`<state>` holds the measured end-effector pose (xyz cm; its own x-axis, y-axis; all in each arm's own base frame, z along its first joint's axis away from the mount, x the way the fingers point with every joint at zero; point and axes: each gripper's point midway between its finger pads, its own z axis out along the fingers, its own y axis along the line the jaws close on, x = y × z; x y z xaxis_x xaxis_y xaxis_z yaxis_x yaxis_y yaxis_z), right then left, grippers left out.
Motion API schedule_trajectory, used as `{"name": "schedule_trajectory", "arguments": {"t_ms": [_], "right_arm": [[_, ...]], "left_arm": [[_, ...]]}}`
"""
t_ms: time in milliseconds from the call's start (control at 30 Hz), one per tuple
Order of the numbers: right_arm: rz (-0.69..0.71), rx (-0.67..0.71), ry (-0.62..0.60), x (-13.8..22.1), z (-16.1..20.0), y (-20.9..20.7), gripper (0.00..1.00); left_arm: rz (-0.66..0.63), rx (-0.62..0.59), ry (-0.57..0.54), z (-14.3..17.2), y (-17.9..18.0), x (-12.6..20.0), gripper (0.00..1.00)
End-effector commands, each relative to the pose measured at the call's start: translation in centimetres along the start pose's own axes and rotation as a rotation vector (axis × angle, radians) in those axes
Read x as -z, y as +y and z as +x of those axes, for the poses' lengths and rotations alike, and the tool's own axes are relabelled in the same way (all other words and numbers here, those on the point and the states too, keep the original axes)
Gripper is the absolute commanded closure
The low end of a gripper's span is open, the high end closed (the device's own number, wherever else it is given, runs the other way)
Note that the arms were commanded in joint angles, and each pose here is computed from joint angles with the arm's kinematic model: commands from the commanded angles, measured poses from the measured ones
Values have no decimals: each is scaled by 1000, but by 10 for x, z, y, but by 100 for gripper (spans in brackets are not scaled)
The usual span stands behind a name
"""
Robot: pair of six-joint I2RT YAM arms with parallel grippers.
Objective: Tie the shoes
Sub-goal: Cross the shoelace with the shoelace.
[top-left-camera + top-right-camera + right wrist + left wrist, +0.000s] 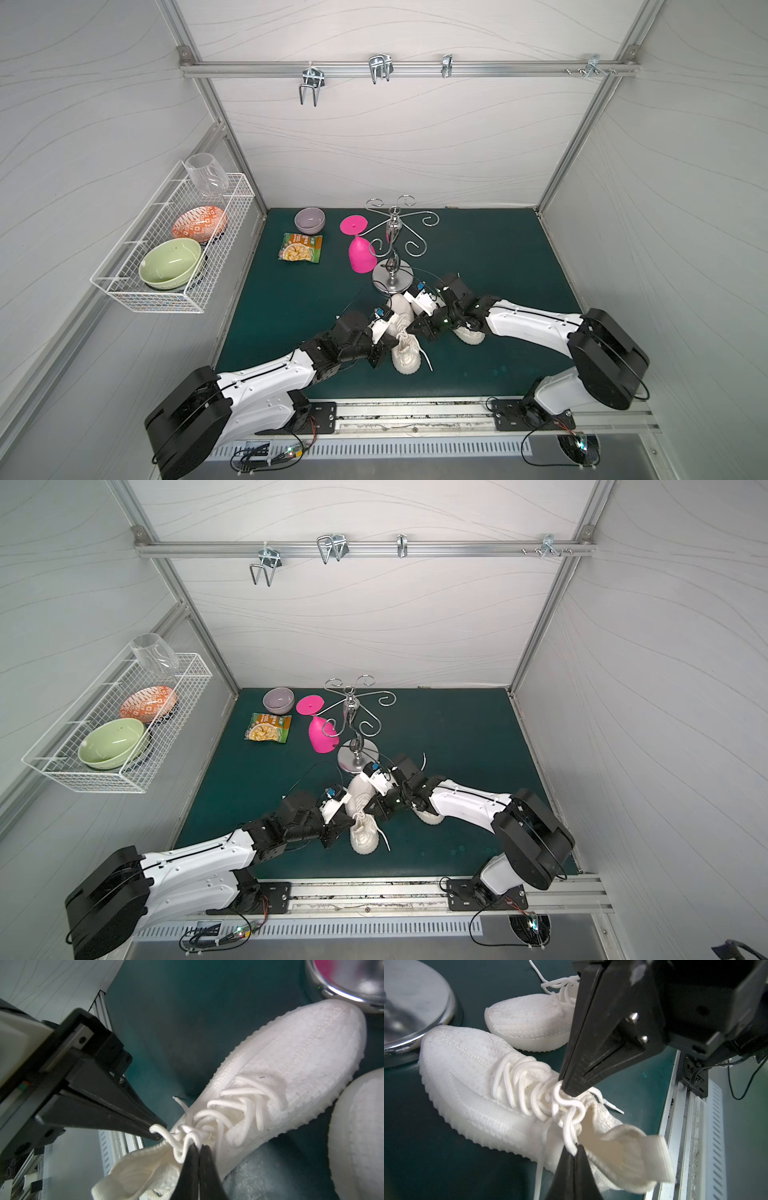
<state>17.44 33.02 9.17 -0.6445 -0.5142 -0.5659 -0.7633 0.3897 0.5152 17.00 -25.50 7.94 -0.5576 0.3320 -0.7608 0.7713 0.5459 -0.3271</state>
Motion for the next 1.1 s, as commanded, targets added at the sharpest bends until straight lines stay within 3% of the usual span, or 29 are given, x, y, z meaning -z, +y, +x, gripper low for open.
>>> {"name": "schedule_trajectory", "arguments": {"t_ms": [0,300,567,600,633,667,767,867,1067], "right_arm": [[19,-30,-12,-3,-4,-2,100],[2,-27,-34,-10,-13,8,100],[-10,-29,17,-20,7,12,100],[-1,-31,22,-20,11,10,100],[6,-30,25,-19,14,8,100],[13,-29,26,-19,16,7,100],[23,-20,33,-18,23,5,100],[21,-9,14,-16,24,5,100],[10,15,-27,-15,25,5,100]], "left_arm": [[22,-11,-24,-3,-6,0,100],[36,-30,-17,-4,-10,-2,100],[27,-17,-27,-6,-9,-2,100],[18,-6,-34,-6,-8,-1,100],[3,10,-46,-8,-5,1,92],[-21,40,-62,-10,-2,4,80],[-120,154,-134,-16,15,18,61],[-144,306,-153,-17,24,29,57],[-104,530,-112,-17,25,26,59]]}}
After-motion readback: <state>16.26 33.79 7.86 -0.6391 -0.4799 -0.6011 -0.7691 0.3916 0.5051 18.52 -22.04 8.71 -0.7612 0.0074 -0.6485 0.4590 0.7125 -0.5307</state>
